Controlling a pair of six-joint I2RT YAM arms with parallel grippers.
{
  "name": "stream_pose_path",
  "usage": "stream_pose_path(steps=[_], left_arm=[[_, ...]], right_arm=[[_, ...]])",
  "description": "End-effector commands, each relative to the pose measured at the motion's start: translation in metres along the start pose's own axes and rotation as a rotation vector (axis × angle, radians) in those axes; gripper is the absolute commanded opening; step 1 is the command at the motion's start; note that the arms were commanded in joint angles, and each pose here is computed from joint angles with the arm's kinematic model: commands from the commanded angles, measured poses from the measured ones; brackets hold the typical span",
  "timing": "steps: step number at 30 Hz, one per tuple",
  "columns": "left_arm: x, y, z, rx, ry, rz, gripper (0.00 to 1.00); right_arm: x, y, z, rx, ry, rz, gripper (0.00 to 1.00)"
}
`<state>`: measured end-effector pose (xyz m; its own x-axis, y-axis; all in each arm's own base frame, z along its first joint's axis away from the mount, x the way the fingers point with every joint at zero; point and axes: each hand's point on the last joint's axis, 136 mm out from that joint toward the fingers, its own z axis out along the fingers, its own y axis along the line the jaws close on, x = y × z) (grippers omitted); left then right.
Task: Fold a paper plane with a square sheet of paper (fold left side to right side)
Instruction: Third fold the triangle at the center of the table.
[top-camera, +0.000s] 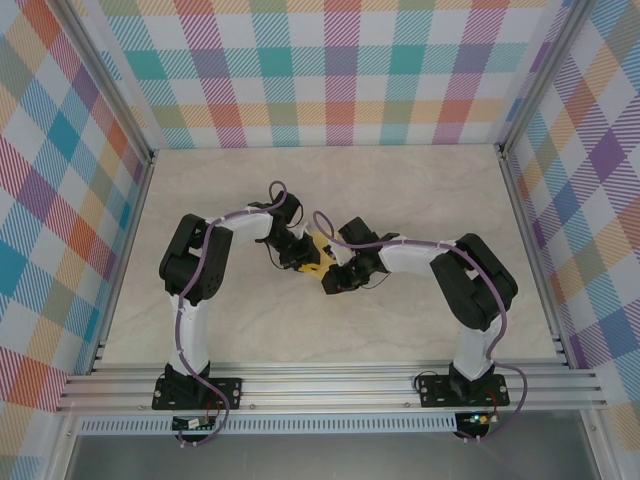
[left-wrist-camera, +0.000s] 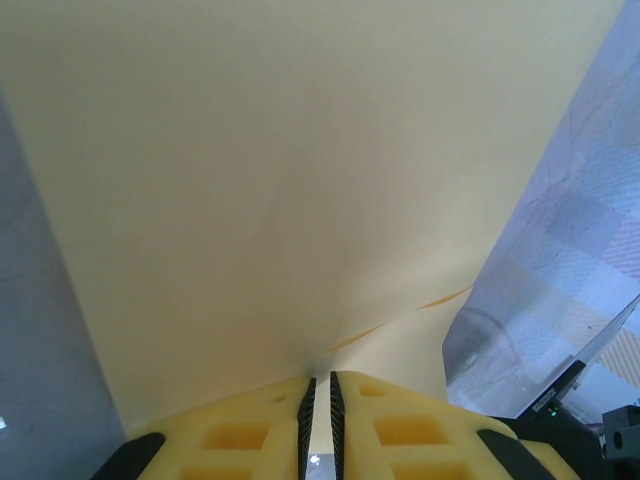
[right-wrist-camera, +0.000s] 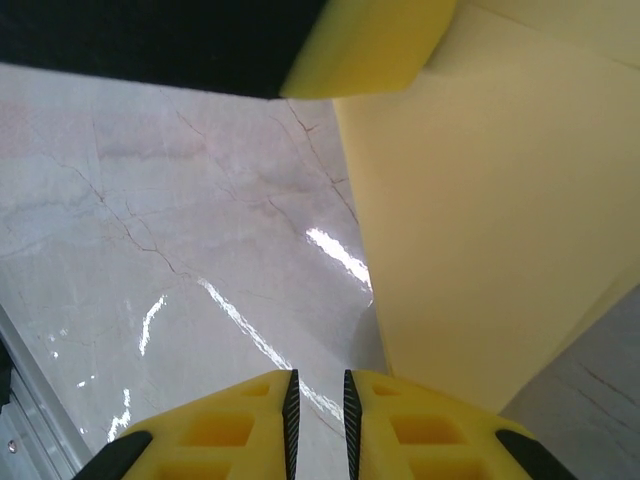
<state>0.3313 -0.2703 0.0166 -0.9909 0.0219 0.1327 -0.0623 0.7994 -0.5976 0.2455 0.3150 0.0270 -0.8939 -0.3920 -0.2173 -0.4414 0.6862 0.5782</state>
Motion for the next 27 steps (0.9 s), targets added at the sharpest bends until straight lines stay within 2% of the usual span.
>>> stream_pose_path(steps=[1,13,27], left_arm=[[0.002,0.050,0.029,-0.168,0.016,-0.048,0.16],[0.000,0.049,0.029,-0.169,0.012,-0.044,0.16],[0.000,0.049,0.028,-0.172,0.012,-0.043,0.16]], right_arm=[[-0.001,-0.002,-0.001,0.015,0.014,0.005,0.20],[0.007,0.004,0.002,-0.038,0.040,0.019,0.20],[0.015,-0.009,0.010,0.005,0.073,0.060,0.19]])
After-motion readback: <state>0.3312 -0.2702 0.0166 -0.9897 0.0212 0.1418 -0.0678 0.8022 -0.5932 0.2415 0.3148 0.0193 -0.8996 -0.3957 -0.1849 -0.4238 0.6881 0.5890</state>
